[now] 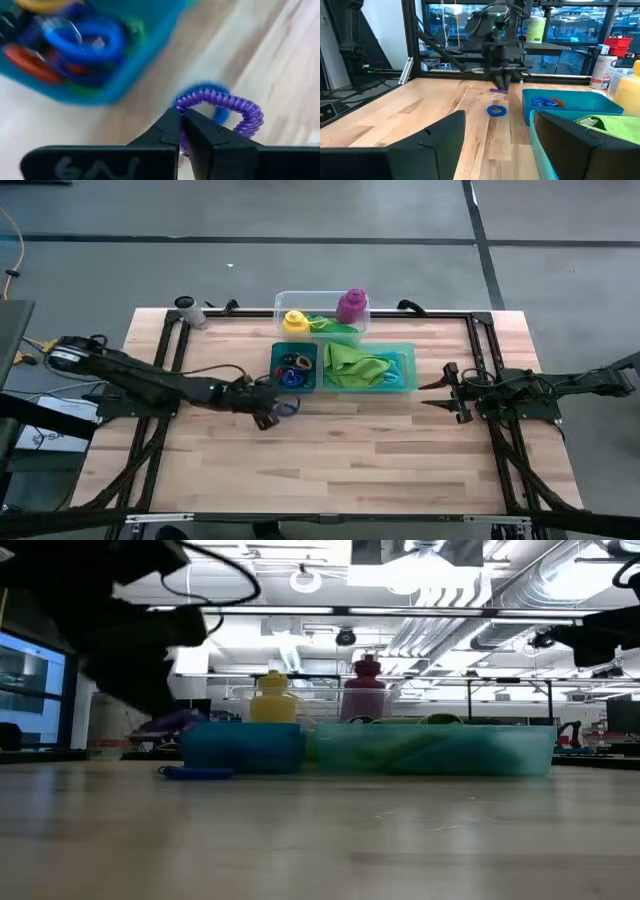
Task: Pick & Place Sports Items
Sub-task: Put the purple spring keychain into the blue bin
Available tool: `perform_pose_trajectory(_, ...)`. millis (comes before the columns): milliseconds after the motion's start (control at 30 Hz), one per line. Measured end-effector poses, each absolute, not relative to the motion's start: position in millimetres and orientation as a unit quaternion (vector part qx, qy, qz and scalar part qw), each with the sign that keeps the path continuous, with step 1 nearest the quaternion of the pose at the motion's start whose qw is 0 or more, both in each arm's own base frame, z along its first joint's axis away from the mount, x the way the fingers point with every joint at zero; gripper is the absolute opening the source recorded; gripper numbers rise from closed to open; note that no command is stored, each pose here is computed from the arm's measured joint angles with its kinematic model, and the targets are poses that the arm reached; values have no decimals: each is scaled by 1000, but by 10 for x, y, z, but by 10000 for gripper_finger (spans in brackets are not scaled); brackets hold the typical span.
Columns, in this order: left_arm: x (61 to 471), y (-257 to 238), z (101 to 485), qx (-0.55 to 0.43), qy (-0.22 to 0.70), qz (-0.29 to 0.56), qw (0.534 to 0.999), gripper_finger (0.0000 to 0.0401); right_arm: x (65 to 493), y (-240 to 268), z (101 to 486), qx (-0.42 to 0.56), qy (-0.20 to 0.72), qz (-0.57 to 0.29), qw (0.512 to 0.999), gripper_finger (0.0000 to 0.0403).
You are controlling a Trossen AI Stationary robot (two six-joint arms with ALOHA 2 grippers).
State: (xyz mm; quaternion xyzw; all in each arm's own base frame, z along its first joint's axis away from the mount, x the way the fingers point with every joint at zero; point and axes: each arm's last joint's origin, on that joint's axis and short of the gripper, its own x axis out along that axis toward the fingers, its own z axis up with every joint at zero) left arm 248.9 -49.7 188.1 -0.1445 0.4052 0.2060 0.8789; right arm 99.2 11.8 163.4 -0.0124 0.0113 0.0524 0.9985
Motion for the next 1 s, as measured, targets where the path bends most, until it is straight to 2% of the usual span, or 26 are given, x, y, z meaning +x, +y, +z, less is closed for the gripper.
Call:
perform_pose_trajectory(400, 2578, -150, 2141, -56, 317, 239, 916, 1, 992, 118, 1633, -12, 11, 53, 998, 189)
perform_pose_trajectory(800, 2624, 197, 2135, 12, 327, 270, 906, 1, 991, 118, 1634, -12, 11, 52, 998, 189)
perform_pose_trajectory(900, 2618, 235, 2132, 20, 331, 273, 903, 14, 992, 118, 1633, -12, 11, 53, 998, 189)
perform_pose_trajectory(1000, 2616, 241, 2130, 26, 335, 271, 902, 48, 992, 118, 1634, -12, 11, 53, 998, 189)
